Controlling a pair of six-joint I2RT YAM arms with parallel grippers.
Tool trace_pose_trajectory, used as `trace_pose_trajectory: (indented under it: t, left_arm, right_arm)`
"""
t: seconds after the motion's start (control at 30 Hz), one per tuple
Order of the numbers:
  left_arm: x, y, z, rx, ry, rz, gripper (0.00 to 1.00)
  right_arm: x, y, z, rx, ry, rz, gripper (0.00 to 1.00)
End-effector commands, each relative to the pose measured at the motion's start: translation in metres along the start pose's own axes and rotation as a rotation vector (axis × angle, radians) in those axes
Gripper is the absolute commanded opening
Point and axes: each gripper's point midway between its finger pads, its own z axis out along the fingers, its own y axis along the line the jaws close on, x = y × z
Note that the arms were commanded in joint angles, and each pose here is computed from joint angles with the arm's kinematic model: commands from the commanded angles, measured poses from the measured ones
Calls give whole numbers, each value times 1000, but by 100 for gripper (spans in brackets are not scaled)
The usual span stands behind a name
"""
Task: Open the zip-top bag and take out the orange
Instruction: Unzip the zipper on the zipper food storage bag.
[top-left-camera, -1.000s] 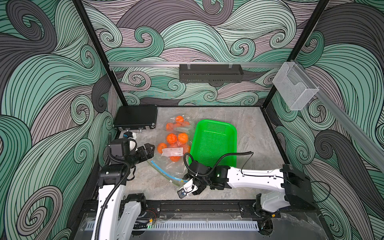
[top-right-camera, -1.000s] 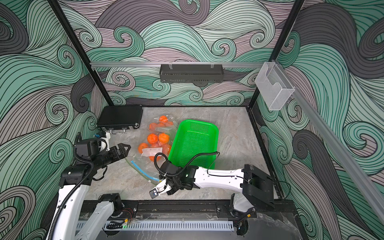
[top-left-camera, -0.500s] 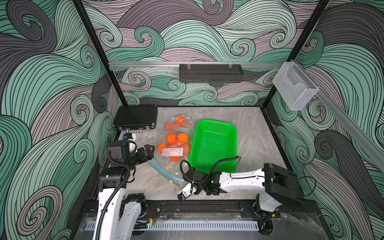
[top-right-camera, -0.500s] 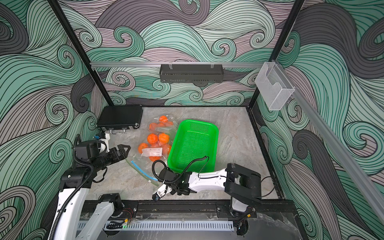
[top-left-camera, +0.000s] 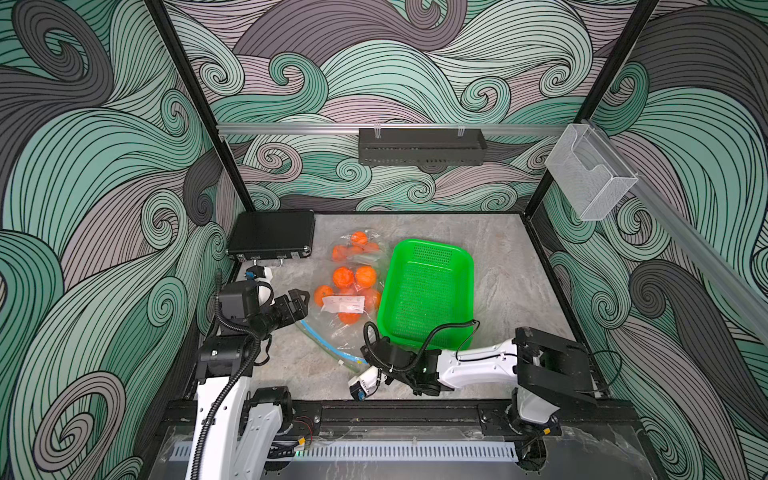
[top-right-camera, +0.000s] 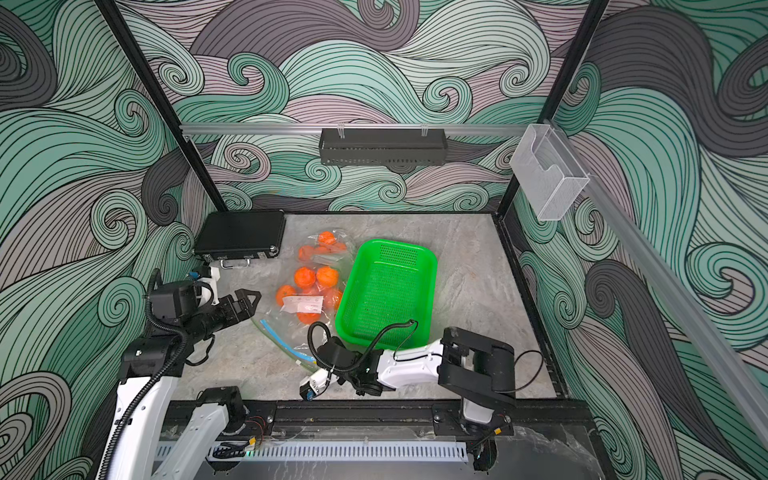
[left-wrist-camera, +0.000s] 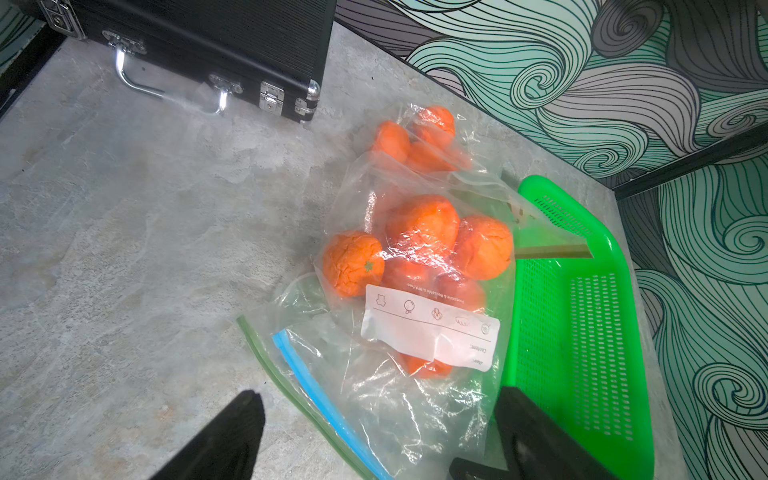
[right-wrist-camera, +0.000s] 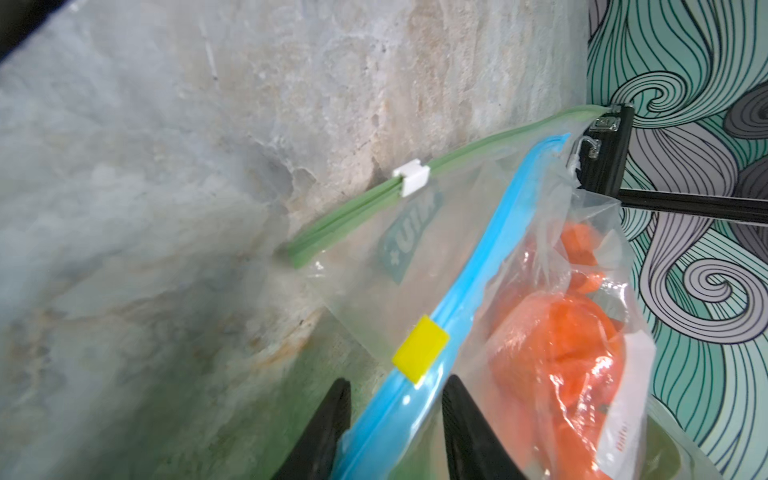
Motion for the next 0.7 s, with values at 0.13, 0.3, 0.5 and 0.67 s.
trace_pose_trajectory:
  t: [0.13, 0.3, 0.5, 0.67]
  left_arm:
    - [-4, -2, -3, 4, -24, 16, 88]
    - [-10, -19, -5, 76, -5, 44, 88]
    - [-39, -58, -16, 220, 1, 101, 87]
    - [-61, -104, -30, 398, 10, 232, 85]
  right_arm:
    - [-4, -37, -35, 17, -116, 189, 15]
    - [0, -62, -51, -18, -202, 349, 0]
    - [7, -98, -75, -139, -373, 588, 0]
    - [21, -124, -92, -205, -458, 723, 0]
